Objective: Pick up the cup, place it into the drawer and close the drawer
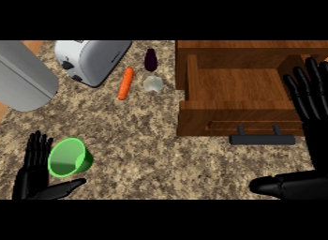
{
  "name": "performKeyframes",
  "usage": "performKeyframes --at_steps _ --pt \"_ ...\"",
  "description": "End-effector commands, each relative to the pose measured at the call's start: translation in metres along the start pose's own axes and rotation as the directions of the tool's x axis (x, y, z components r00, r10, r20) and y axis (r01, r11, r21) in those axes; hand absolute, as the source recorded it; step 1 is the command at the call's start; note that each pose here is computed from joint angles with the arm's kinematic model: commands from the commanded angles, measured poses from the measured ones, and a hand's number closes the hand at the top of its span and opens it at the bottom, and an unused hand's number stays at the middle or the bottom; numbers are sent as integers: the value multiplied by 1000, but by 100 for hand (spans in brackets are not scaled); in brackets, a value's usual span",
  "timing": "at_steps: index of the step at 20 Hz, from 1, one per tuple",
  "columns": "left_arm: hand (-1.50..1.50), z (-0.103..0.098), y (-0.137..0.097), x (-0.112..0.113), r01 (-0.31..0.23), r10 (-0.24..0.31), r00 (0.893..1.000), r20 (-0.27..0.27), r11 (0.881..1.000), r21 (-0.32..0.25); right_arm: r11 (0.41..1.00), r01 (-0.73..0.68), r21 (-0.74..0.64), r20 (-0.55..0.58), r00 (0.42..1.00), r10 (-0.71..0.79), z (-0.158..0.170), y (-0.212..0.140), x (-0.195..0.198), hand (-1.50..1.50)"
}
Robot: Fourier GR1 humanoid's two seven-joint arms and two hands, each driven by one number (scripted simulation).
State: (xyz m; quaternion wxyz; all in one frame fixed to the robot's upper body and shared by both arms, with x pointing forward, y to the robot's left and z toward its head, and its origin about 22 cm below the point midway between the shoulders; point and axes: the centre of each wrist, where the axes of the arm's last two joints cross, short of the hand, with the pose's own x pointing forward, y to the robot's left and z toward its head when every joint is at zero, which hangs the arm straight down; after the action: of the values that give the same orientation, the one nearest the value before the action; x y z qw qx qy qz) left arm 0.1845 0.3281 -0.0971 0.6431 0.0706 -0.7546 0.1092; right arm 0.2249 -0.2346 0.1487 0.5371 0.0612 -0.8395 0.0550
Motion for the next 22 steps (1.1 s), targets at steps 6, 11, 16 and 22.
performKeyframes --at_steps 6,11,16,22 --pt "-150 1 24 -34 -1 1 1000 -16 1000 16 1000 13 16 -5 1000 -13 20 -12 -19 -150" --pt "-150 -1 4 -38 17 -17 1000 -19 1000 10 1000 -3 16 13 1000 3 1 -13 -14 -150" --pt "-150 -12 14 -38 -23 23 1000 -5 999 -24 999 29 15 3 1000 -29 4 10 12 -150" --pt "-150 -13 5 -50 -78 77 997 -16 996 -33 1000 -5 10 11 1000 5 7 -1 -12 -150"
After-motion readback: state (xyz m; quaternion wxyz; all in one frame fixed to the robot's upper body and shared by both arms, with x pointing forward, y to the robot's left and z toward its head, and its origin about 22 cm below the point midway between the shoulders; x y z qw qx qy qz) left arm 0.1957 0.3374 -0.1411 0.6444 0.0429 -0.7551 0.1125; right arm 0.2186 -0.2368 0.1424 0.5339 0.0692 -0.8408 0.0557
